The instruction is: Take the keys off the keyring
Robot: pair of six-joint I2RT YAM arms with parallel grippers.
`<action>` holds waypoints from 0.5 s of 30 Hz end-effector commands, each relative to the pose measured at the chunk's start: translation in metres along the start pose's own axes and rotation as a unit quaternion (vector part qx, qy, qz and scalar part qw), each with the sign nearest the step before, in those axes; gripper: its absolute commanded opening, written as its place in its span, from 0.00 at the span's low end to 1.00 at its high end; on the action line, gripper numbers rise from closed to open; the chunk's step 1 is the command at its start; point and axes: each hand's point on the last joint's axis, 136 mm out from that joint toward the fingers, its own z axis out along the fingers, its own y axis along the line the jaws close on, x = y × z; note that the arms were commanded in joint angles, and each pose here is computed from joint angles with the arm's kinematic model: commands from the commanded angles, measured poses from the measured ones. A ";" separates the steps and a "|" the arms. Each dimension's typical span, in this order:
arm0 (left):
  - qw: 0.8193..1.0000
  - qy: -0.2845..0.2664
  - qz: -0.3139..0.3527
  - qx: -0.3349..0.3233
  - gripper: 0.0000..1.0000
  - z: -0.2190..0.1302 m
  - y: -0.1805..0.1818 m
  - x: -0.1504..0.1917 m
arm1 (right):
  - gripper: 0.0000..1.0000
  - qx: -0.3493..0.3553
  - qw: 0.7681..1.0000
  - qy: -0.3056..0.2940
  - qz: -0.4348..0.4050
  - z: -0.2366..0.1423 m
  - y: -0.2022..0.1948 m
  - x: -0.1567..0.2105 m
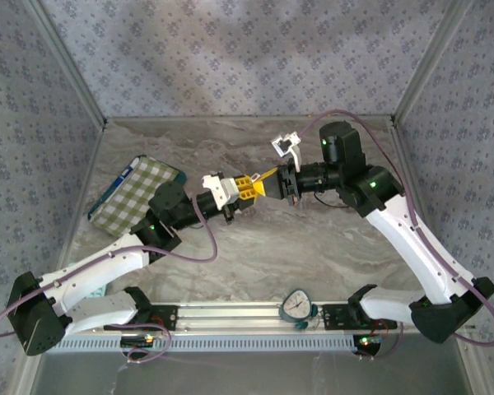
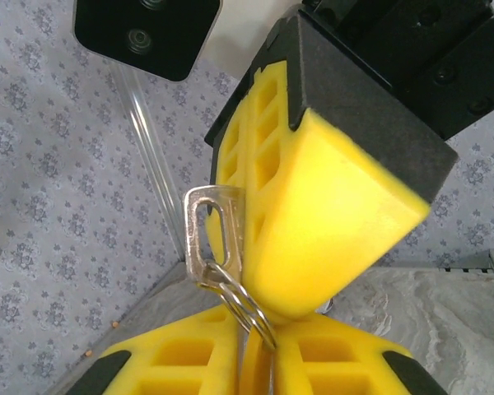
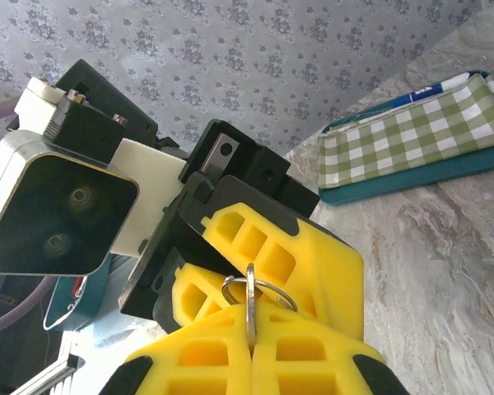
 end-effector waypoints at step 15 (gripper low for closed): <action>0.999 -0.033 0.018 -0.007 0.47 0.004 0.005 -0.022 | 0.00 0.016 0.998 0.032 0.048 -0.007 0.000 0.010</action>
